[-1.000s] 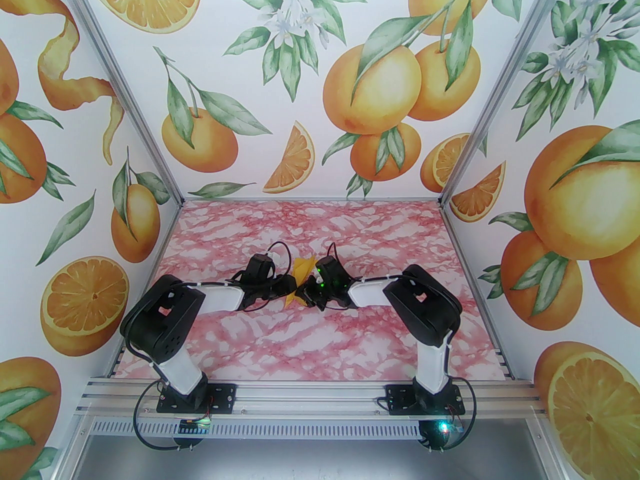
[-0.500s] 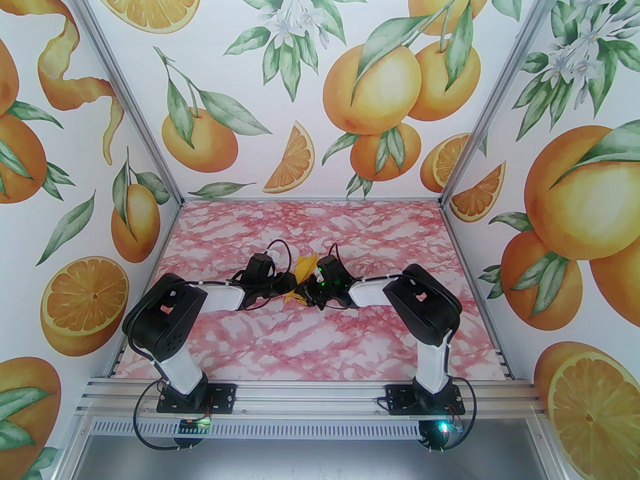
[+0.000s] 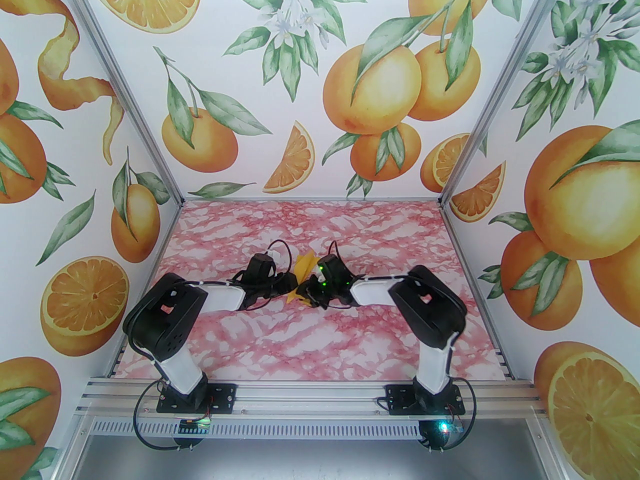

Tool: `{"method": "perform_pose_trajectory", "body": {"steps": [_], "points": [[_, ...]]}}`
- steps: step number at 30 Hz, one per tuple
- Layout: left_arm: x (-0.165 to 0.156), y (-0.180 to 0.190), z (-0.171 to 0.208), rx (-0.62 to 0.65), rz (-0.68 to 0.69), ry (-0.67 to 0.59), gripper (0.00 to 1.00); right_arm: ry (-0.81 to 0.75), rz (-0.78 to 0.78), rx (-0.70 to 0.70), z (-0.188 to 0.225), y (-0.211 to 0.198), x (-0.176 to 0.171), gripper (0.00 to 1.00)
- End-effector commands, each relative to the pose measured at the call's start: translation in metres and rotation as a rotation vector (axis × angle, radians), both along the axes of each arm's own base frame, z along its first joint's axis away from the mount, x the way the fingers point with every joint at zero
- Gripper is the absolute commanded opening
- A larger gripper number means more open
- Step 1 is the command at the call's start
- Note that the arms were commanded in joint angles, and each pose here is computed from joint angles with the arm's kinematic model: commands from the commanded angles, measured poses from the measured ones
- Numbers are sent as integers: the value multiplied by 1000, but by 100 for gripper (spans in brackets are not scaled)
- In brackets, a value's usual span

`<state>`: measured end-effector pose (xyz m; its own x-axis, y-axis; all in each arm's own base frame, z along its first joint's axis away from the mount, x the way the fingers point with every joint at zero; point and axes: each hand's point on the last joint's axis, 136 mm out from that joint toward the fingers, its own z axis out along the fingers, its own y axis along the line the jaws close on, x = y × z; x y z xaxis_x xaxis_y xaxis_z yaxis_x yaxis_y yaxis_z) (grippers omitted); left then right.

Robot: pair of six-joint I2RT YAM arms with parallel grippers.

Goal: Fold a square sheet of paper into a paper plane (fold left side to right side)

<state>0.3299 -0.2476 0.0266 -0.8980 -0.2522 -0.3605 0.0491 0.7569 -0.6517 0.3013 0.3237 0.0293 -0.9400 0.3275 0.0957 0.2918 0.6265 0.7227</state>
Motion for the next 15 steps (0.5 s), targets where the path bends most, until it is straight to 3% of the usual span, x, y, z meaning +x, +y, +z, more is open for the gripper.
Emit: {"method": "perform_pose_trajectory", "body": {"steps": [1, 7, 15], "points": [[-18, -2, -17, 23, -41, 78, 38, -94, 1, -92, 12, -22, 23, 25], [-19, -2, -14, 21, -42, 76, 41, -105, 21, -103, 5, -17, 46, 23], [-14, -4, 11, -19, -50, 36, 60, -99, 44, -131, -3, -11, 55, 24]]}}
